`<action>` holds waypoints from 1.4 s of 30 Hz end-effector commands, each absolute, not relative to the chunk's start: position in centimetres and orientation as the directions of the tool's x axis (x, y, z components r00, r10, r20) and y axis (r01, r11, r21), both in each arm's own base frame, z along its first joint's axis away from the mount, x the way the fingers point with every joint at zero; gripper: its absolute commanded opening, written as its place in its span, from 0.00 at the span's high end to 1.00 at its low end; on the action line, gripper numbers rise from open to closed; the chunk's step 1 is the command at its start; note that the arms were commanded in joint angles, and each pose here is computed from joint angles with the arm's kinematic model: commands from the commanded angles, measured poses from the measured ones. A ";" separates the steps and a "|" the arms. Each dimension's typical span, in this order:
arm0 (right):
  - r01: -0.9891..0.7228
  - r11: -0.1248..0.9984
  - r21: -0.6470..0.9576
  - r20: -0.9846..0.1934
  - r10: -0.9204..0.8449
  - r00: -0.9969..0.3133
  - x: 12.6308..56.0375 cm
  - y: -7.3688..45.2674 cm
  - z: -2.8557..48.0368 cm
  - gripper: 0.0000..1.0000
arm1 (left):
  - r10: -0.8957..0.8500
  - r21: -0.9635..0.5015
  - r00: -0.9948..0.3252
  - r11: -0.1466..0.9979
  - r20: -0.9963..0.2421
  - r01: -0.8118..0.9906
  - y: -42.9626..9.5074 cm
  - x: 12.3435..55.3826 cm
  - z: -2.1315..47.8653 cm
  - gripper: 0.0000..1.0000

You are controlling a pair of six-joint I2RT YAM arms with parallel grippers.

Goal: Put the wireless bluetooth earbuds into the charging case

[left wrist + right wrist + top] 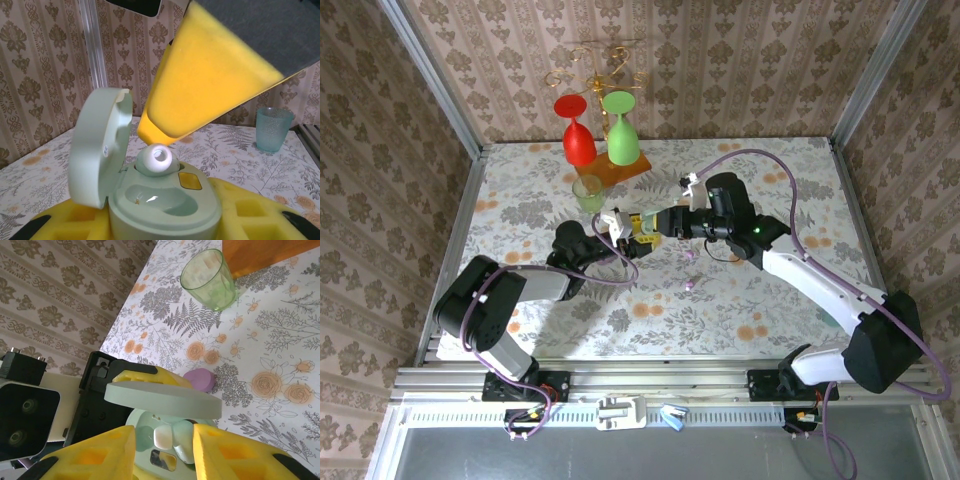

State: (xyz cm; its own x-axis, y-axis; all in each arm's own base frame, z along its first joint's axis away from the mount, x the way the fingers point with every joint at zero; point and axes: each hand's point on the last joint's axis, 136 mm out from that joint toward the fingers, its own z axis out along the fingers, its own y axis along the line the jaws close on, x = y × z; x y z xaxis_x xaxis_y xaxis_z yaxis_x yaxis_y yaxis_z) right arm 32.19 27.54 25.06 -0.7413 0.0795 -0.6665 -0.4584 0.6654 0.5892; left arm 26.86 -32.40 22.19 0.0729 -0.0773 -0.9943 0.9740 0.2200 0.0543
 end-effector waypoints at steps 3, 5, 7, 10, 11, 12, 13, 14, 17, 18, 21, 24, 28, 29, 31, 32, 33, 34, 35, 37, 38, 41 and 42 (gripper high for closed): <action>-0.465 0.714 0.524 -0.686 0.031 -0.727 32.5 27.5 24.5 0.63 | -0.118 0.118 0.144 0.207 -0.982 0.971 -32.7 26.6 24.3 0.75; -0.464 0.734 0.496 -0.697 0.017 -0.717 32.6 27.3 24.4 0.63 | -0.118 0.119 0.146 0.212 -0.982 0.970 -32.7 26.7 24.3 0.75; -0.464 0.760 0.456 -0.707 -0.007 -0.707 32.7 27.1 24.3 0.63 | -0.119 0.120 0.148 0.215 -0.982 0.969 -32.7 26.8 24.4 0.75; -0.465 0.778 0.422 -0.719 -0.026 -0.695 32.8 27.0 24.1 0.64 | -0.117 0.122 0.150 0.218 -0.982 0.968 -32.6 26.7 24.3 0.75; -0.465 0.782 0.415 -0.723 -0.026 -0.690 32.8 27.0 24.3 0.64 | -0.116 0.121 0.150 0.220 -0.982 0.968 -32.6 26.7 24.3 0.75; -0.467 0.785 0.407 -0.726 -0.032 -0.686 32.8 27.1 24.4 0.64 | -0.117 0.122 0.150 0.221 -0.982 0.968 -32.5 26.7 24.3 0.74; -0.470 0.789 0.397 -0.731 -0.039 -0.682 32.7 27.2 24.5 0.64 | -0.116 0.120 0.149 0.223 -0.982 0.967 -32.5 26.6 24.3 0.74; -0.474 0.790 0.388 -0.735 -0.045 -0.677 32.7 27.3 24.6 0.64 | -0.114 0.121 0.149 0.222 -0.982 0.967 -32.5 26.6 24.2 0.74; -0.488 0.797 0.356 -0.750 -0.069 -0.658 32.4 27.6 25.0 0.64 | -0.111 0.135 0.165 0.238 -0.980 0.962 -32.2 26.6 24.3 0.74; -0.485 0.804 0.343 -0.753 -0.073 -0.654 32.5 27.5 25.2 0.64 | -0.111 0.136 0.168 0.247 -0.980 0.959 -32.1 26.6 24.3 0.74; -0.493 0.817 0.299 -0.776 -0.093 -0.624 32.5 27.7 25.2 0.65 | -0.098 0.149 0.179 0.260 -0.979 0.954 -31.8 26.7 23.9 0.74; -0.476 0.825 0.304 -0.783 -0.068 -0.619 32.6 27.7 25.3 0.66 | -0.096 0.145 0.177 0.276 -0.979 0.950 -31.5 26.8 23.9 0.75; -0.480 0.825 0.298 -0.794 -0.065 -0.605 32.2 28.0 25.7 0.64 | -0.094 0.153 0.186 0.284 -0.978 0.946 -31.1 26.4 23.9 0.75; -0.477 0.827 0.297 -0.795 -0.063 -0.603 32.1 28.0 25.8 0.64 | -0.093 0.156 0.190 0.288 -0.977 0.945 -31.0 26.4 23.9 0.75; -0.476 0.828 0.295 -0.799 -0.060 -0.599 32.0 28.0 26.0 0.64 | -0.093 0.149 0.183 0.290 -0.979 0.945 -30.9 26.3 23.8 0.75; -0.476 0.828 0.295 -0.800 -0.059 -0.597 32.0 28.0 26.1 0.64 | -0.092 0.147 0.180 0.285 -0.979 0.947 -30.9 26.2 23.7 0.75; -0.476 0.829 0.293 -0.800 -0.059 -0.596 32.0 28.0 26.0 0.64 | -0.092 0.147 0.179 0.282 -0.979 0.948 -30.9 26.2 23.7 0.75; -0.475 0.831 0.290 -0.801 -0.060 -0.595 32.0 28.0 26.0 0.65 | -0.092 0.148 0.180 0.282 -0.979 0.948 -30.9 26.2 23.7 0.75; -0.472 0.834 0.287 -0.800 -0.062 -0.597 32.1 28.0 26.0 0.65 | -0.092 0.147 0.180 0.284 -0.979 0.947 -30.9 26.2 23.7 0.75; -0.475 0.835 0.277 -0.798 -0.076 -0.598 32.2 28.1 25.8 0.67 | -0.093 0.146 0.179 0.288 -0.979 0.947 -30.9 26.2 23.8 0.75; -0.480 0.833 0.274 -0.798 -0.081 -0.597 32.2 28.2 25.8 0.67 | -0.092 0.146 0.179 0.286 -0.980 0.947 -30.9 26.2 23.7 0.75; -0.482 0.832 0.274 -0.795 -0.086 -0.601 32.2 28.3 25.5 0.69 | -0.090 0.145 0.176 0.281 -0.980 0.949 -31.0 26.2 23.5 0.75; -0.483 0.830 0.277 -0.792 -0.088 -0.605 32.2 28.4 25.5 0.69 | -0.091 0.142 0.173 0.280 -0.981 0.949 -31.0 26.1 23.5 0.75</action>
State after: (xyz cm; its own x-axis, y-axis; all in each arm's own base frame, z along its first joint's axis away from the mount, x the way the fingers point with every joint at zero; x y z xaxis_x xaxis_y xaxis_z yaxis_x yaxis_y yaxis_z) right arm 31.94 28.20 24.85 -0.6230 -0.0760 -0.7786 -0.4766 0.8261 0.3007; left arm 26.48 -31.33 22.52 0.1221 -0.0708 -0.9900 0.9565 0.2745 0.0983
